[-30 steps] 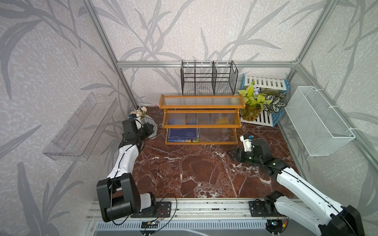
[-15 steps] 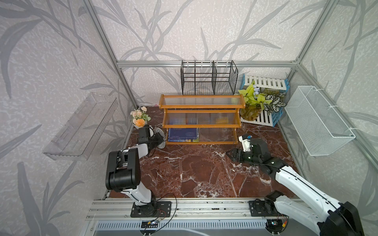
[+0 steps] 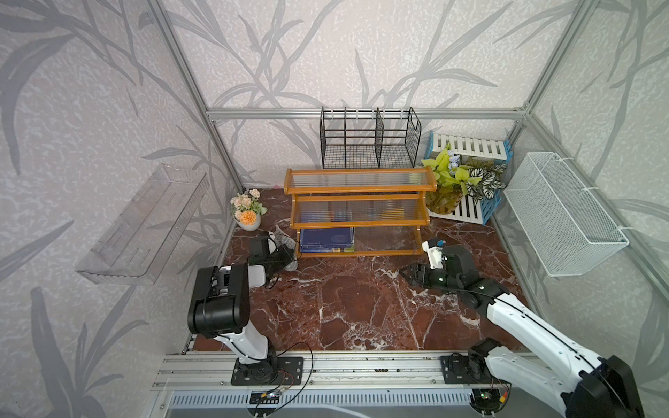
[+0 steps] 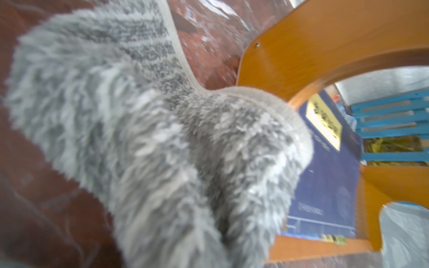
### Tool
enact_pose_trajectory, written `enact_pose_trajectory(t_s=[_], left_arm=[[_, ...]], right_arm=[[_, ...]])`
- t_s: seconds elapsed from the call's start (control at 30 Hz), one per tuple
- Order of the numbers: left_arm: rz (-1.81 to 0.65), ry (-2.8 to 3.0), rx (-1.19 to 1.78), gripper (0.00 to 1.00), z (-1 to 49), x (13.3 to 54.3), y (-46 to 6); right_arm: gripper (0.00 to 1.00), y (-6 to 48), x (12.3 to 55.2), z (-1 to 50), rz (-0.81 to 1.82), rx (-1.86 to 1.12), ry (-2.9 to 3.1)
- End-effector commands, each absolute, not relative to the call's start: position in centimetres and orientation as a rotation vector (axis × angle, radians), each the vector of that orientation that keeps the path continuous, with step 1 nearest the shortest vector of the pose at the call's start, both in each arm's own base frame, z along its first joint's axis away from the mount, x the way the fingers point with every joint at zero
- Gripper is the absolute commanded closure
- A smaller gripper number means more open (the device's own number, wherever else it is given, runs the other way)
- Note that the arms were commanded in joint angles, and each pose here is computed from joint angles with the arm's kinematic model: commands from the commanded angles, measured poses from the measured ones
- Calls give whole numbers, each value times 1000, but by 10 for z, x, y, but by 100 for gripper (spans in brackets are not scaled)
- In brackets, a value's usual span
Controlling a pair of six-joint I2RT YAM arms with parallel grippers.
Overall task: Wipe the bookshelf clean with a cloth
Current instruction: Wipe the dust from the shelf.
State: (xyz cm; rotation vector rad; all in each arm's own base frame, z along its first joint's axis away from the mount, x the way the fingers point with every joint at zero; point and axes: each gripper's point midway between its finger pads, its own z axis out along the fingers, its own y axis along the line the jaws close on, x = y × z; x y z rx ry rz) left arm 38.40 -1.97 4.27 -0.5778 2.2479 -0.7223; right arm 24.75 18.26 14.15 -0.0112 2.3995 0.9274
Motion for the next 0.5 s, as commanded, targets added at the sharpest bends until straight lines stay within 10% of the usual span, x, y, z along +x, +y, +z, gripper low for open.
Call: enact_pose_trajectory(t_s=[0.0, 0.47], left_arm=[[-809, 2238, -513, 95, 64, 372, -41], [-491, 2240, -563, 92, 109, 307, -27]], right_arm=[[23, 186, 248, 155, 957, -28, 2379], [23, 166, 236, 178, 878, 20, 2343]])
